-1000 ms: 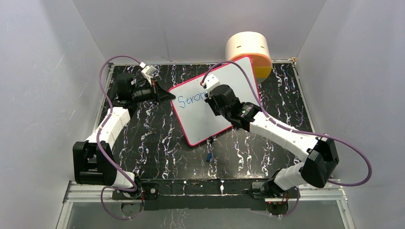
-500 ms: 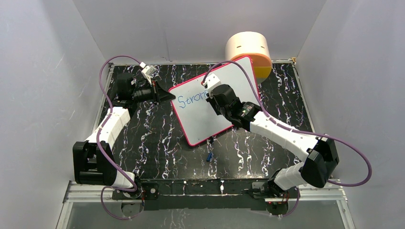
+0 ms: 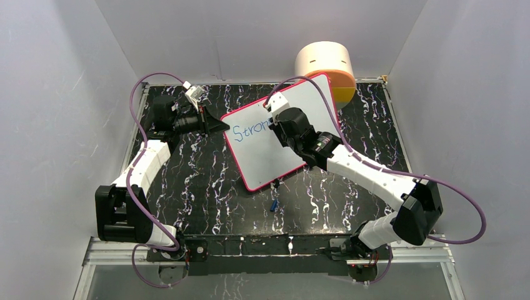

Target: Write a sentence on the whiteboard

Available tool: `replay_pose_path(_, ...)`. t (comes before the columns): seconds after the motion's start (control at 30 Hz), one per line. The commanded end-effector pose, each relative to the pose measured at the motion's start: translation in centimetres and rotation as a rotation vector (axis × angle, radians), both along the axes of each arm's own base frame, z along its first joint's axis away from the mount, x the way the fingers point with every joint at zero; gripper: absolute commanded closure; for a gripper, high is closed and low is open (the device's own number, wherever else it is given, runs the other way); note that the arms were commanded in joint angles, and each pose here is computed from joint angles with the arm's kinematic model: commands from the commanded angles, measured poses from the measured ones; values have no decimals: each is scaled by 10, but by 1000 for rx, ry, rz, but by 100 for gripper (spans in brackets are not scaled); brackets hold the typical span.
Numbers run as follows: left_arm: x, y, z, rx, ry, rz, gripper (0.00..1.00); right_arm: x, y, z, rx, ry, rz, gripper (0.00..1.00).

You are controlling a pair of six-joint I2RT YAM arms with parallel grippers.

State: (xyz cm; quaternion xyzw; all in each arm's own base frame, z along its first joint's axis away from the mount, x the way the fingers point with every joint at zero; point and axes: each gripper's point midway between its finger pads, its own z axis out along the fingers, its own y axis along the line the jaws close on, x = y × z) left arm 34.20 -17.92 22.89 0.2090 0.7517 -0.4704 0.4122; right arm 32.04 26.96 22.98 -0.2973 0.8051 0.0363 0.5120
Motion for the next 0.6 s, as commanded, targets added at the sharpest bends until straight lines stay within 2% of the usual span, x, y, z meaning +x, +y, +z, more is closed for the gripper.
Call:
replay_pose_path(0.0,-9,-10,-33,72,49,-35,100,17,13,35,75,-86,-4,100)
replay_pose_path(0.57,-9,-10,-33,72,49,-34,100,2,4,7,34,10,3,100)
